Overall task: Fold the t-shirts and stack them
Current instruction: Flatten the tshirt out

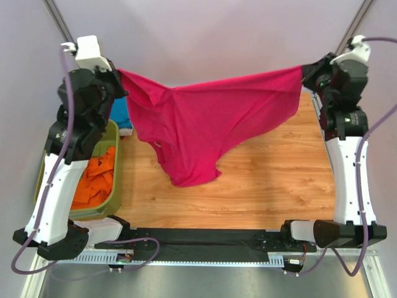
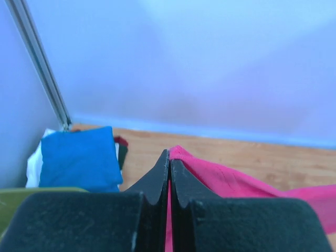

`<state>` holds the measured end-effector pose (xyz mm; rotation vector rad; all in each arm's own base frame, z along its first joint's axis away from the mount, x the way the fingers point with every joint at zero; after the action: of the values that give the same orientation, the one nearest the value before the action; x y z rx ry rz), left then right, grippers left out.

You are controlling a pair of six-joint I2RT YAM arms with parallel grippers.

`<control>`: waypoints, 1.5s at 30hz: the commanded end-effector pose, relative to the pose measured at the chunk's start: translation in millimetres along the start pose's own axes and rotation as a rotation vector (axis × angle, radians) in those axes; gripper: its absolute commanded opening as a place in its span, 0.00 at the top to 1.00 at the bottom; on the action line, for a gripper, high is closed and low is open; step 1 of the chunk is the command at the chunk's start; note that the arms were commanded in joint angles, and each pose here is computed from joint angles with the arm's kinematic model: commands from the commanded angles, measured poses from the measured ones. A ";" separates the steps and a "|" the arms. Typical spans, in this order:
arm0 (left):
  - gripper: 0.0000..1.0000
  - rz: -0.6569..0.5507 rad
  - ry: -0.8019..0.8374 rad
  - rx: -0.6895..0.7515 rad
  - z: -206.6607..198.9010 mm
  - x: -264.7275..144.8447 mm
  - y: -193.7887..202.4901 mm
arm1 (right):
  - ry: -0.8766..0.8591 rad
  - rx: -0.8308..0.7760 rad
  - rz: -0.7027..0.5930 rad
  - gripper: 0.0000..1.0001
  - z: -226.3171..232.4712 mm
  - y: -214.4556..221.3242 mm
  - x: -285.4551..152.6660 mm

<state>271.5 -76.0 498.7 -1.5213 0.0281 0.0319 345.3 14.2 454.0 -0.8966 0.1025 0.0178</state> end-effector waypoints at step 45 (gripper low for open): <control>1.00 0.616 -0.098 0.083 -35.8 53.8 268.8 | 0.482 0.076 0.782 0.56 -191.8 256.7 68.6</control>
<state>301.6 -93.7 208.7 -1.3125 0.4788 0.6421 376.2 22.8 99.9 -0.6923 0.9910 0.5348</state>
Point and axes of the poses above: each gripper's point midway between its finger pads, its own x axis out along the fingers, its own z axis along the line the jaws close on, y = z × x, the point moved 6 cm from there along -x, back along the fingers, and after that the axes turned 11 degrees about x, right-handed, at the moved point
